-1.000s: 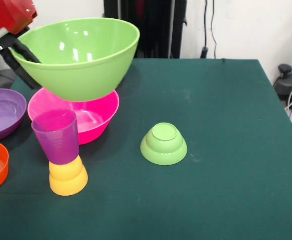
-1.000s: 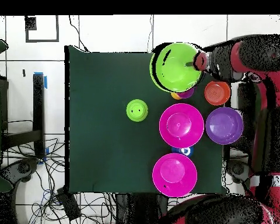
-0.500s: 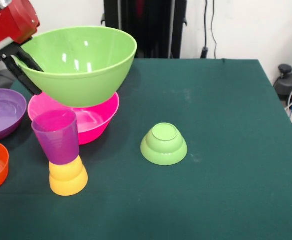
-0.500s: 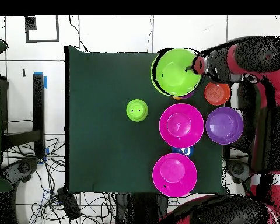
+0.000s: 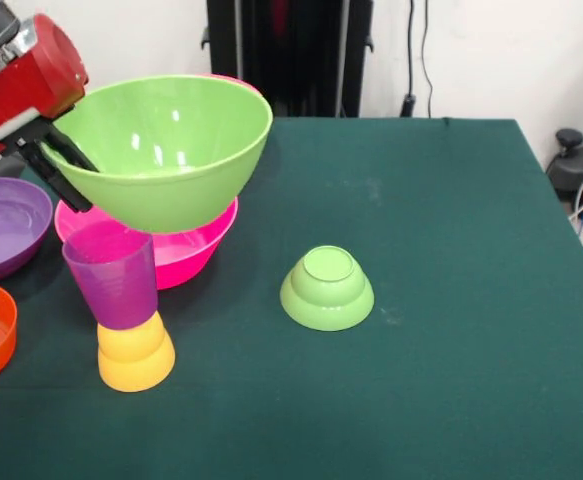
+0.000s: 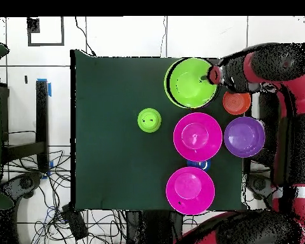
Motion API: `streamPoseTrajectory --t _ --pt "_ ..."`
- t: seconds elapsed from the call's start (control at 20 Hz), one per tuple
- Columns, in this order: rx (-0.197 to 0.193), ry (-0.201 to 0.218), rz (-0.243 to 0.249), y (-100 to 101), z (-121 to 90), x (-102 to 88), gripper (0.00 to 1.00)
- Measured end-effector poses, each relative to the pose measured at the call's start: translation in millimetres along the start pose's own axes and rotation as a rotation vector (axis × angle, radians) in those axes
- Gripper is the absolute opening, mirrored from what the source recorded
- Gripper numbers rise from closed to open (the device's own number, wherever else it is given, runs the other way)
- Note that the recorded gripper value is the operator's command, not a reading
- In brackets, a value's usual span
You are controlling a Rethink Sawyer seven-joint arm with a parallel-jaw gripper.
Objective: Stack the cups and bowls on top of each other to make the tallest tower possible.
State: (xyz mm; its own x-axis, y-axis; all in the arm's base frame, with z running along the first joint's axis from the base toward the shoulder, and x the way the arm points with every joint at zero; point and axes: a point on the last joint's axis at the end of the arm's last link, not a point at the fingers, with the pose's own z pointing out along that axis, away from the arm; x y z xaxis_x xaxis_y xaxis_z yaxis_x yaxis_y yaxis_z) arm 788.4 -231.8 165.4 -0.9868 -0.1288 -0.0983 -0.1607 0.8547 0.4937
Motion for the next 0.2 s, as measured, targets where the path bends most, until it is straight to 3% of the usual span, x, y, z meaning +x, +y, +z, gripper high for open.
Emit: streamPoseTrajectory --t 0.2 --pt "-0.021 0.027 -0.002 -11.9 4.6 11.3 0.0"
